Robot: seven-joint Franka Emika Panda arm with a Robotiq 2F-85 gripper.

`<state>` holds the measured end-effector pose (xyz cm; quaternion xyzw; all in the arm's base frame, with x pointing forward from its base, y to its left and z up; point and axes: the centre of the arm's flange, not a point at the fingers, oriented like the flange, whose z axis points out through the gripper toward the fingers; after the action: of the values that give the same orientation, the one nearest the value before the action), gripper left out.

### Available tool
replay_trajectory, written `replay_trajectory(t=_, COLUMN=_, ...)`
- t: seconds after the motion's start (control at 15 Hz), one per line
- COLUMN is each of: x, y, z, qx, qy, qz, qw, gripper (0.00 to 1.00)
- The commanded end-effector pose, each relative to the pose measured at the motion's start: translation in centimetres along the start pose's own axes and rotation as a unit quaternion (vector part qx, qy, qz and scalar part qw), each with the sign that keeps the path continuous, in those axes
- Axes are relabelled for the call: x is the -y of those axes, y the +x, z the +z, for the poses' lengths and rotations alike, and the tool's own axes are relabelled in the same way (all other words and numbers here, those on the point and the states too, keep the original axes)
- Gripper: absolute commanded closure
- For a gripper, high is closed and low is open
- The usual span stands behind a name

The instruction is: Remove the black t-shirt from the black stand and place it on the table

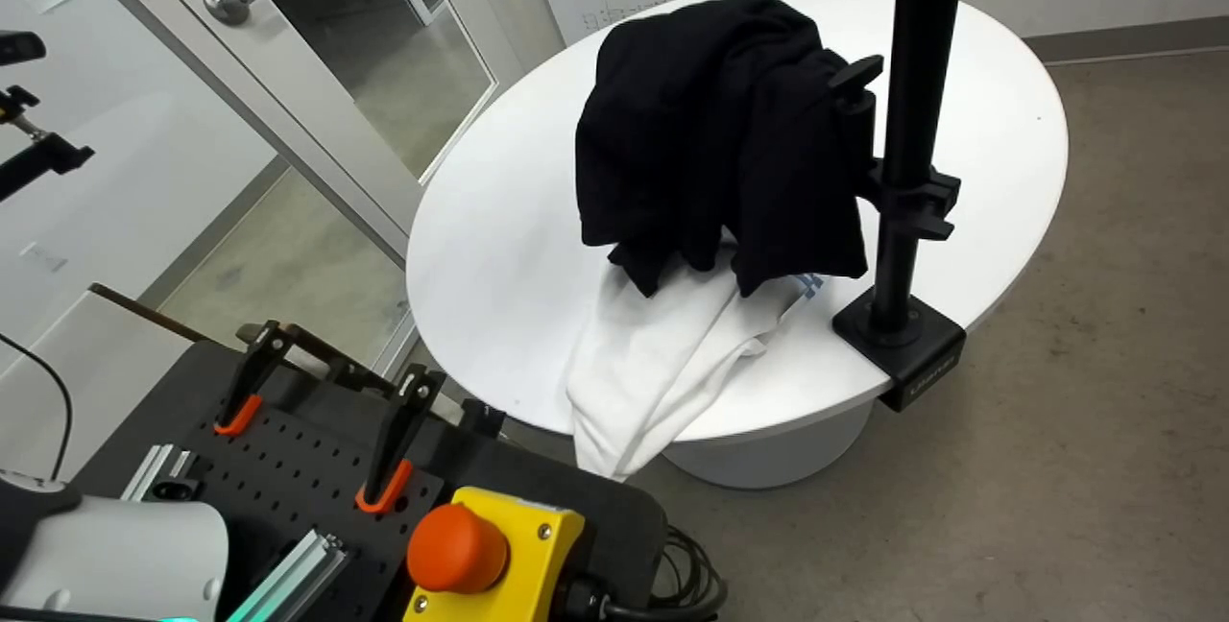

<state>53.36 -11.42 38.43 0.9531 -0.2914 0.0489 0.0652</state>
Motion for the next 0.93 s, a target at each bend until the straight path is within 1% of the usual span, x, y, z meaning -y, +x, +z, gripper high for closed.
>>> replay_trajectory(t=0.0, x=-1.3, y=3.8, z=2.2, qx=0.028, qy=-0.03, qz=0.004, qw=0.9991, gripper=0.0)
replay_trajectory(t=0.13, x=-2.3, y=4.9, z=3.5, qx=0.064, qy=-0.046, qz=-0.011, qw=0.9968, gripper=0.0)
replay_trajectory(t=0.27, x=-3.2, y=5.7, z=4.8, qx=0.087, qy=-0.064, qz=-0.009, qw=0.9941, gripper=0.0)
replay_trajectory(t=0.47, x=-4.4, y=6.7, z=6.6, qx=0.11, qy=-0.091, qz=-0.004, qw=0.9898, gripper=0.0)
replay_trajectory(t=0.73, x=-5.6, y=6.6, z=9.5, qx=0.147, qy=-0.114, qz=-0.002, qw=0.9826, gripper=0.0)
replay_trajectory(t=0.87, x=-6.1, y=6.4, z=11.1, qx=0.162, qy=-0.117, qz=-0.005, qw=0.9799, gripper=0.0)
